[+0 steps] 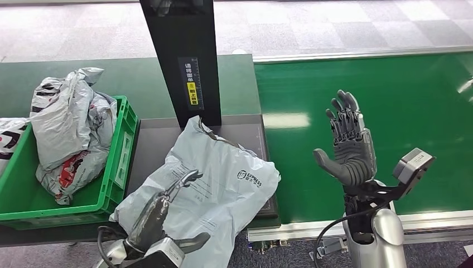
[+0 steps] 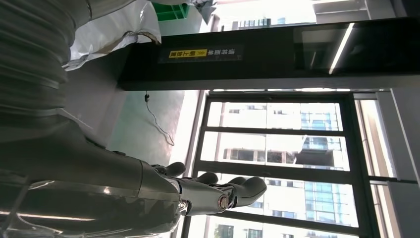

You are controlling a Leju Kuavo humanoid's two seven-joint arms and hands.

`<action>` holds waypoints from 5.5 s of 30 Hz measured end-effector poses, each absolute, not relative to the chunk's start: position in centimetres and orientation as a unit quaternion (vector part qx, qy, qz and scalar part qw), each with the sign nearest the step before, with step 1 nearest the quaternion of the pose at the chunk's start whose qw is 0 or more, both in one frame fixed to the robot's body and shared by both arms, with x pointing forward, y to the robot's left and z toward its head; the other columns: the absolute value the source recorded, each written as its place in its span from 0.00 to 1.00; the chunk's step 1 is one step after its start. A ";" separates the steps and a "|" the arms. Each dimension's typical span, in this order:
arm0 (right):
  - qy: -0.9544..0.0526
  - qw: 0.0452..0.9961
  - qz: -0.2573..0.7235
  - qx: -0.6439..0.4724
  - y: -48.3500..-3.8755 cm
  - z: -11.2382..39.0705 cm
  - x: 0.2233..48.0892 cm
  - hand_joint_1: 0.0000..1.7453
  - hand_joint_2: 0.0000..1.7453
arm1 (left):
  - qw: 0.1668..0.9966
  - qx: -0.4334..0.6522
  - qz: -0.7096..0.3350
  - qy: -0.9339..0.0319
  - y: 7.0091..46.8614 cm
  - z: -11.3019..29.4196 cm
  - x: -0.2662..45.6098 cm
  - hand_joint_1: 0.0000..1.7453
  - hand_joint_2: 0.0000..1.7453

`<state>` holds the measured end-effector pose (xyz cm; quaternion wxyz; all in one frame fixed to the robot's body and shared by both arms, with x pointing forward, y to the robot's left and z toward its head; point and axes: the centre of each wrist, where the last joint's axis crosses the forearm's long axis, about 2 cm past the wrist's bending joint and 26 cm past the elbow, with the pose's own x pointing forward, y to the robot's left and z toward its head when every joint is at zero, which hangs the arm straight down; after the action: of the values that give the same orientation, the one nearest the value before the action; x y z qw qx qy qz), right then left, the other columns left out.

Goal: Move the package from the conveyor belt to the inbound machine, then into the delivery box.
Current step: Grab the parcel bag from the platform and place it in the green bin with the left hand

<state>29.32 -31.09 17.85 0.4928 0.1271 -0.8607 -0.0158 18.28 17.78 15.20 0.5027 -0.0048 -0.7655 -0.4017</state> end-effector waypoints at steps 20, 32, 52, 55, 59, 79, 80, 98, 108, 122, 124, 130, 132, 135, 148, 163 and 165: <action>-0.872 0.468 -0.049 0.131 -31.3 17.7 29.3 0.00 1.00 | 0.500 -0.091 -0.558 -0.656 15.3 9.6 20.6 0.00 1.00; -0.884 0.441 -0.027 0.153 -31.1 17.9 25.9 0.00 1.00 | 0.519 -0.087 -0.566 -0.634 15.7 7.5 21.3 0.00 1.00; -0.906 0.405 -0.005 0.122 -30.4 19.9 22.7 0.00 1.00 | 0.497 -0.063 -0.577 -0.645 14.6 7.8 23.0 0.87 1.00; -0.908 0.401 0.000 0.119 -30.3 20.2 22.6 0.00 1.00 | 0.494 -0.055 -0.580 -0.645 14.5 7.8 23.1 1.00 1.00; -0.910 0.398 0.006 0.115 -30.2 20.5 22.6 0.00 1.00 | 0.489 -0.046 -0.585 -0.645 14.4 7.8 23.4 1.00 1.00; -0.913 0.391 0.023 0.111 -29.8 20.4 21.6 0.00 1.00 | 0.485 -0.029 -0.589 -0.645 14.2 7.7 23.3 0.50 1.00; -0.913 0.392 0.023 0.111 -29.8 20.3 21.4 0.00 1.00 | 0.485 -0.027 -0.589 -0.646 14.2 7.6 23.2 0.27 1.00; -0.911 0.397 0.031 0.111 -29.9 20.0 19.9 0.00 1.00 | 0.483 0.031 -0.578 -0.657 14.3 8.6 22.3 0.00 1.00; -0.910 0.399 0.029 0.107 -30.1 19.8 19.6 0.00 1.00 | 0.445 0.090 -0.631 -0.629 15.6 9.1 21.6 0.00 1.00; -0.913 0.391 0.043 0.110 -30.0 20.7 21.2 0.00 1.00 | 0.450 0.062 -0.677 -0.579 17.0 6.4 20.2 0.00 1.00; -0.913 0.391 0.043 0.108 -30.1 20.7 21.3 0.00 1.00 | 0.452 0.061 -0.679 -0.576 16.9 6.0 20.4 0.00 1.00; -0.914 0.390 0.045 0.104 -30.1 20.5 21.1 0.00 1.00 | 0.459 0.062 -0.671 -0.580 16.5 5.7 21.2 0.00 1.00; -0.914 0.391 0.044 0.103 -30.1 20.3 21.0 0.00 1.00 | 0.460 0.063 -0.667 -0.582 16.3 5.6 21.4 0.00 1.00; -0.913 0.394 0.042 0.100 -30.1 20.1 20.8 0.00 1.00 | 0.464 0.063 -0.662 -0.586 16.0 5.6 21.6 0.03 1.00; -0.913 0.396 0.050 0.088 -30.0 20.2 19.5 0.00 1.00 | 0.463 0.074 -0.630 -0.619 15.3 6.3 22.8 1.00 1.00; -0.911 0.401 0.044 0.092 -30.0 19.8 19.1 0.00 1.00 | 0.458 0.110 -0.572 -0.672 15.9 7.3 23.6 1.00 1.00; -0.909 0.404 0.041 0.093 -30.0 19.6 18.8 0.00 1.00 | 0.453 0.119 -0.543 -0.697 16.1 8.1 23.8 1.00 1.00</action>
<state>18.79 -30.05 19.61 0.4045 0.0928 -0.9089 0.0408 23.77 16.06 8.08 0.4533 0.1192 -0.6970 -0.5426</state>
